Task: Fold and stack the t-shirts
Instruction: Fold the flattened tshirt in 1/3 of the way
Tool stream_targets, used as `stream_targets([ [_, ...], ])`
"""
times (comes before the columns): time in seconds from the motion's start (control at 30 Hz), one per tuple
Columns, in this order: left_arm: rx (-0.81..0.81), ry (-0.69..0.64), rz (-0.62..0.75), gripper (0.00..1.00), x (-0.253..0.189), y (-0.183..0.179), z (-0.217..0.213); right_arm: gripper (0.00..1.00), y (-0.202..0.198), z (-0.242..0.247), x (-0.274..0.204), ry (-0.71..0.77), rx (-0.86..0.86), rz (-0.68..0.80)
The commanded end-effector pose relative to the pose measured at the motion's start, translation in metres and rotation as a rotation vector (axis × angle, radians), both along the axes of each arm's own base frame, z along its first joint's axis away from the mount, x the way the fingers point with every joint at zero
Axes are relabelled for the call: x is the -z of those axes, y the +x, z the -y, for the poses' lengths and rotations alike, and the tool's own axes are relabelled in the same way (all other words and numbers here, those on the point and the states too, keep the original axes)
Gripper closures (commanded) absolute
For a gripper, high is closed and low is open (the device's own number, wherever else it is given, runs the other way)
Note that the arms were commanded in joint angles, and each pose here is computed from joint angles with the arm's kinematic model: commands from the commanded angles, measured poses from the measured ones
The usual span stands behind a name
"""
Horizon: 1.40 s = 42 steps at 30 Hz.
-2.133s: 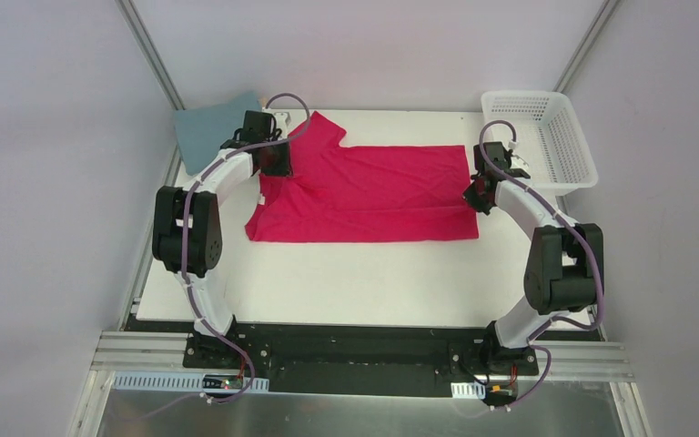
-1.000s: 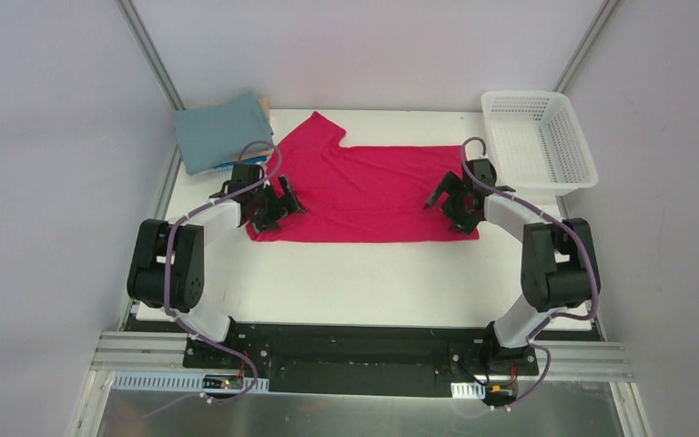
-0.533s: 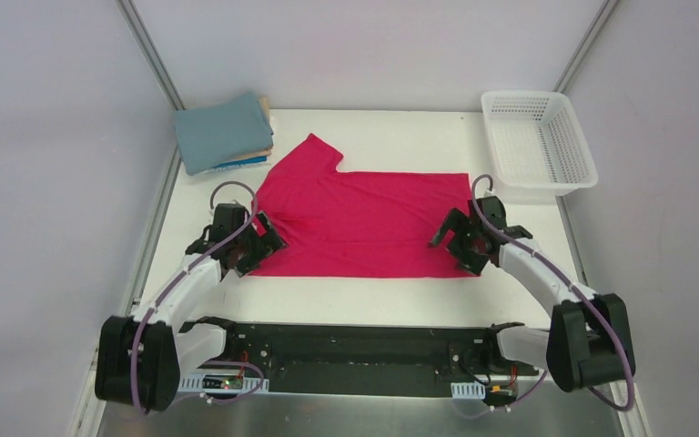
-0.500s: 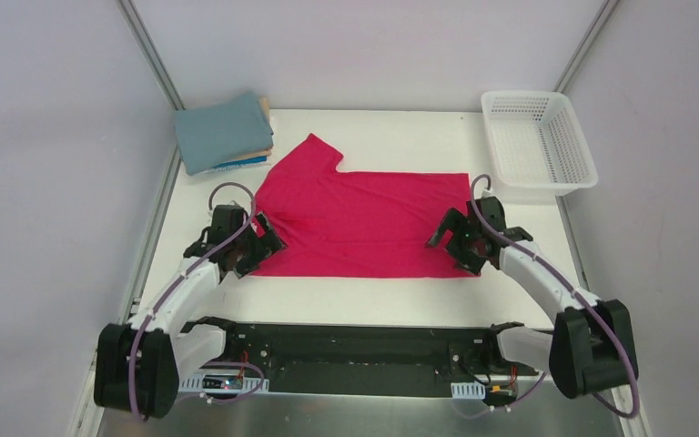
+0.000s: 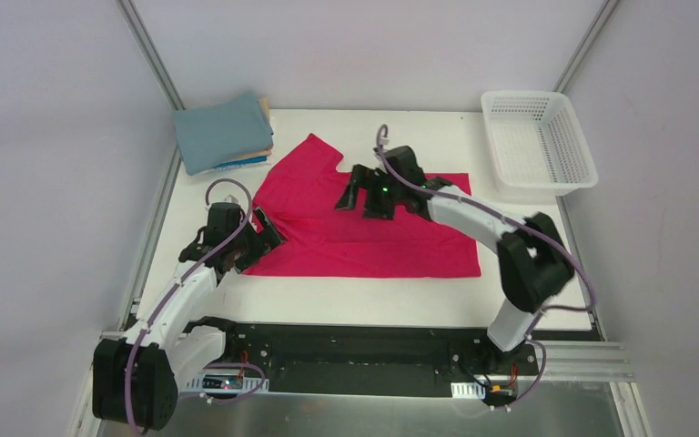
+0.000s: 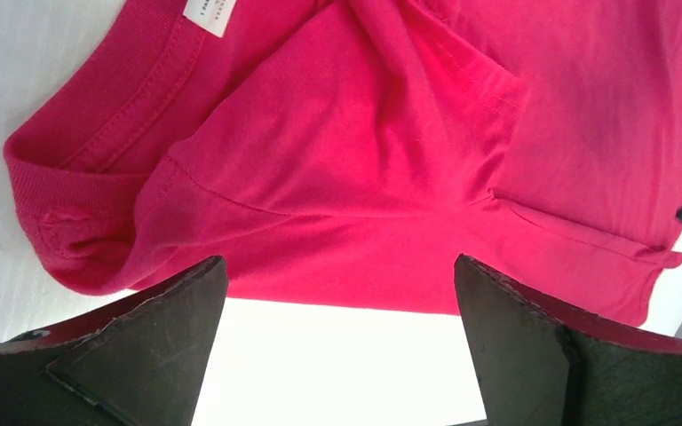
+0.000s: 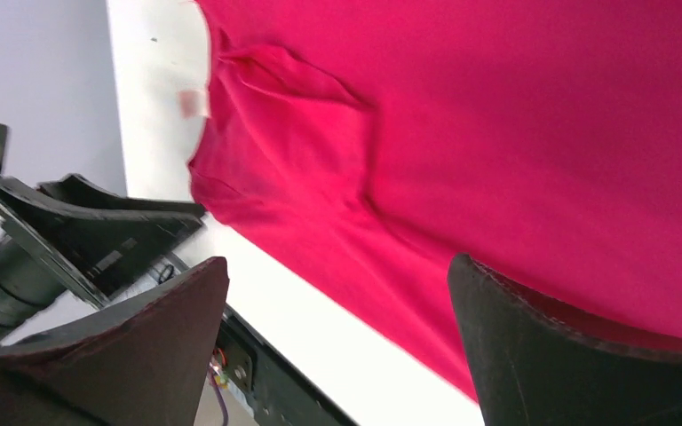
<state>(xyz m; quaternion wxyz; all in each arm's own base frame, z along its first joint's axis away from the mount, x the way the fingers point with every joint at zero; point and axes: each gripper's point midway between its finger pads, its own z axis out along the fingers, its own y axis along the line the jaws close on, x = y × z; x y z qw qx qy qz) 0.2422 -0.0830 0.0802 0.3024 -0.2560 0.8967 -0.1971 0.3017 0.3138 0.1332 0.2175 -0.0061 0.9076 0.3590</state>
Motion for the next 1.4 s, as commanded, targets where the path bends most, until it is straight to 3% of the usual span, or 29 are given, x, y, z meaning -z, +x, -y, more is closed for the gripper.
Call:
stream_targets([
  [0.0,-0.01,0.011,0.002,0.01,0.004,0.013,0.0,0.05,0.024,-0.066,-0.001,0.086,-0.128,0.011],
  [0.17,-0.084,0.06,-0.067,0.01,0.027,0.01,-0.013,0.16,0.038,-0.104,0.025,0.075,-0.187,-0.03],
  [0.47,-0.123,0.095,-0.087,0.01,0.037,0.004,-0.023,0.29,0.046,-0.12,0.07,-0.003,-0.21,-0.083],
  [0.97,-0.142,0.124,-0.103,0.01,0.044,0.002,-0.028,0.56,0.031,-0.132,0.083,0.002,-0.24,-0.131],
  [1.07,-0.144,0.125,-0.105,0.01,0.044,0.002,-0.029,0.65,0.034,-0.13,0.084,-0.01,-0.224,-0.124],
  [1.3,-0.15,0.127,-0.108,0.01,0.045,0.001,-0.03,1.0,0.044,-0.124,0.079,-0.042,-0.174,-0.077],
  [1.37,-0.15,0.128,-0.111,0.01,0.046,0.001,-0.03,1.0,0.046,-0.121,0.076,-0.049,-0.158,-0.057],
])
